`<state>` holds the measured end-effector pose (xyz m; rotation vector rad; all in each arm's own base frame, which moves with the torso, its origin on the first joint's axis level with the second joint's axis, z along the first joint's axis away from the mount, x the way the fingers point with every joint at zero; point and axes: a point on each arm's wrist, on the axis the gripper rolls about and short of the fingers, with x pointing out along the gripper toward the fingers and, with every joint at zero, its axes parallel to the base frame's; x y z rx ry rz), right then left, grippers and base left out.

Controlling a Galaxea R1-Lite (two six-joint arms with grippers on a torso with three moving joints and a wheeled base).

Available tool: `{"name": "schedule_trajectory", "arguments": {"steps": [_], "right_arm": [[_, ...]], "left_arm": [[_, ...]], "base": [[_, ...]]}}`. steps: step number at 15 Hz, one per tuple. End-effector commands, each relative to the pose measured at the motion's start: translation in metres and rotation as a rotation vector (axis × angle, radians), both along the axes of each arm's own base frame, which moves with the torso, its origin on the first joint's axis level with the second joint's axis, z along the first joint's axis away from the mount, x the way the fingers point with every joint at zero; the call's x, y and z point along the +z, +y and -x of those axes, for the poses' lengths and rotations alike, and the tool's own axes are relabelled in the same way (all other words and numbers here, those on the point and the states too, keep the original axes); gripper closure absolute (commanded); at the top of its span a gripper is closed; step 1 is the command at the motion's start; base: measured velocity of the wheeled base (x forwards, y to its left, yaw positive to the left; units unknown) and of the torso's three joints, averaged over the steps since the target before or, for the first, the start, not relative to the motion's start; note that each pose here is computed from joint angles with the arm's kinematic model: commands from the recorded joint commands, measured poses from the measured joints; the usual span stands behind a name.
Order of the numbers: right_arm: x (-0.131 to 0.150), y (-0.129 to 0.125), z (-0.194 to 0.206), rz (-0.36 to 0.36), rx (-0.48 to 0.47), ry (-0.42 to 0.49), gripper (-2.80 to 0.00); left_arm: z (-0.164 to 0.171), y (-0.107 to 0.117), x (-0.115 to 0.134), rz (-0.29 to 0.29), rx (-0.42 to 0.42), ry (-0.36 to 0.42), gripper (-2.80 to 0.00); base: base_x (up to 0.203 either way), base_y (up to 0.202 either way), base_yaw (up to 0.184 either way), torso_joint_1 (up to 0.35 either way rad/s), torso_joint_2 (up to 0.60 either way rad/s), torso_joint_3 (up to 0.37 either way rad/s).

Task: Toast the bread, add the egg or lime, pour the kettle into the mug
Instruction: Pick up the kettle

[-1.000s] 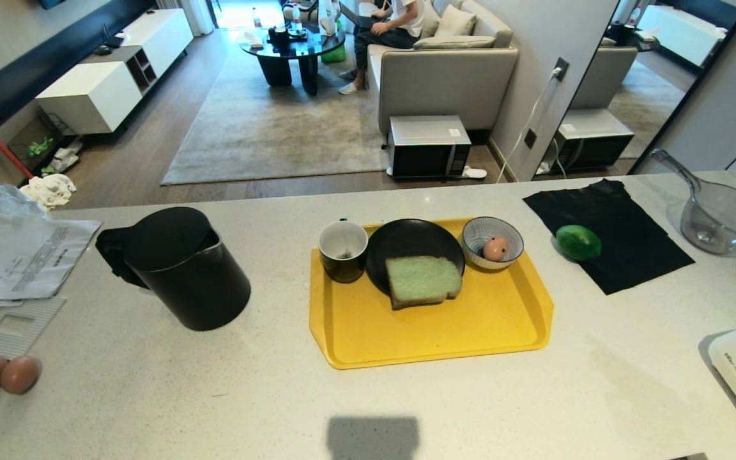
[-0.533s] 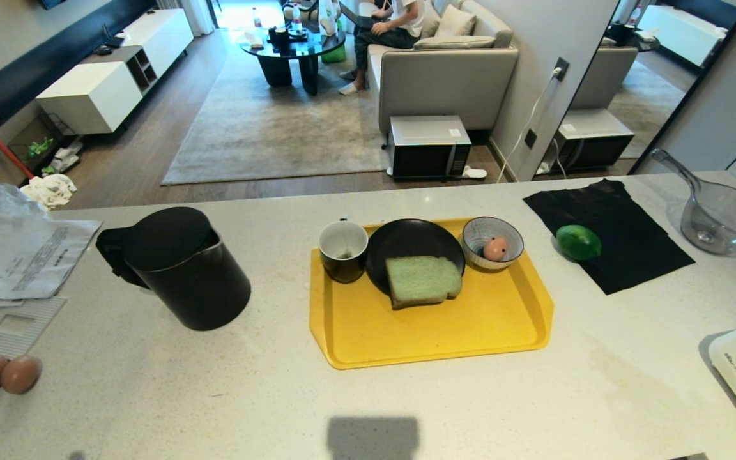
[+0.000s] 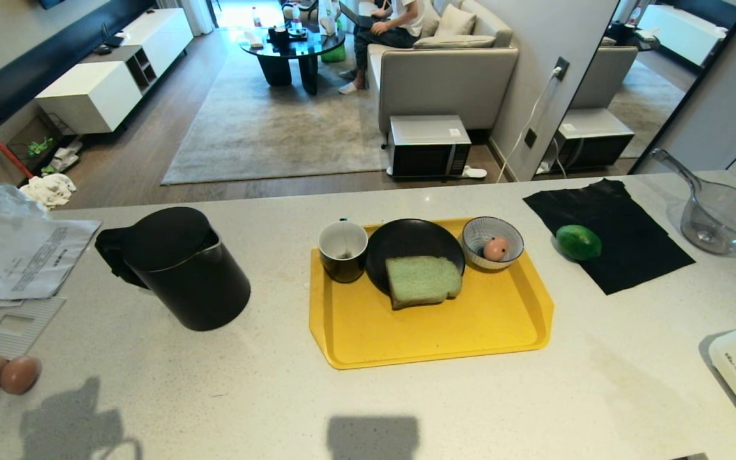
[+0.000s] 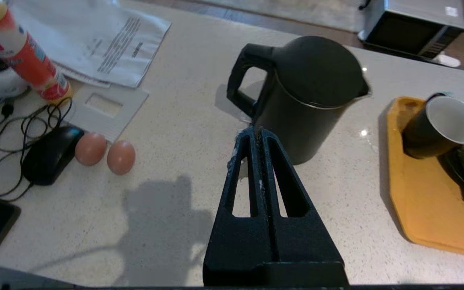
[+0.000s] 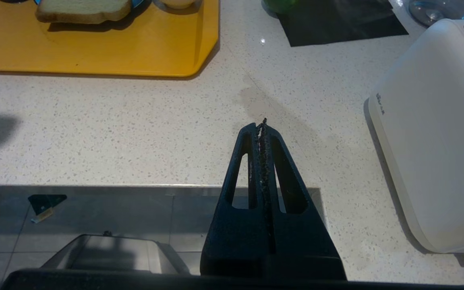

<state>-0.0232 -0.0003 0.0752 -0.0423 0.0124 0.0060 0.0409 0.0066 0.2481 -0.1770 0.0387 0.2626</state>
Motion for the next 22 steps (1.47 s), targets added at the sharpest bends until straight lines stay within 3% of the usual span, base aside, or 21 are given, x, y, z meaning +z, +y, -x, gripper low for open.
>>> {"name": "schedule_trajectory", "arguments": {"steps": [1,3,5,8,11,17,22], "right_arm": [[0.000,0.000,0.000,0.001,0.000,0.000,0.00],[0.000,0.000,0.000,0.001,0.000,0.000,0.00],[0.000,0.000,0.000,0.001,-0.001,0.000,0.00],[0.000,0.000,0.000,0.001,0.000,0.001,0.00],[0.000,0.000,0.000,0.001,0.000,0.001,0.00],[0.000,0.000,0.000,0.001,0.000,0.000,0.00],[0.000,0.000,0.000,0.001,0.000,0.000,0.00]], "left_arm": [[-0.028,0.003,-0.002,0.061,0.034,0.081,0.00],[-0.036,0.007,-0.003,0.094,0.061,0.086,0.00],[-0.041,0.018,-0.007,0.086,0.029,0.057,0.00],[-0.043,0.030,-0.059,0.016,-0.077,0.077,0.00],[-0.040,0.034,-0.093,-0.095,-0.141,0.018,0.00],[-0.060,0.050,-0.116,-0.021,-0.145,0.144,0.00],[-0.073,0.059,-0.131,-0.035,-0.151,0.158,0.00]], "base": [[0.000,0.000,0.000,0.000,0.00,0.000],[0.000,0.000,0.000,0.000,0.00,0.000],[0.000,0.000,0.000,0.000,0.00,0.000],[0.000,0.000,0.000,0.000,0.00,0.000],[0.000,0.000,0.000,0.000,0.00,0.000],[0.000,0.000,0.000,0.000,0.00,0.000],[0.000,0.000,0.000,0.000,0.00,0.000]]}}
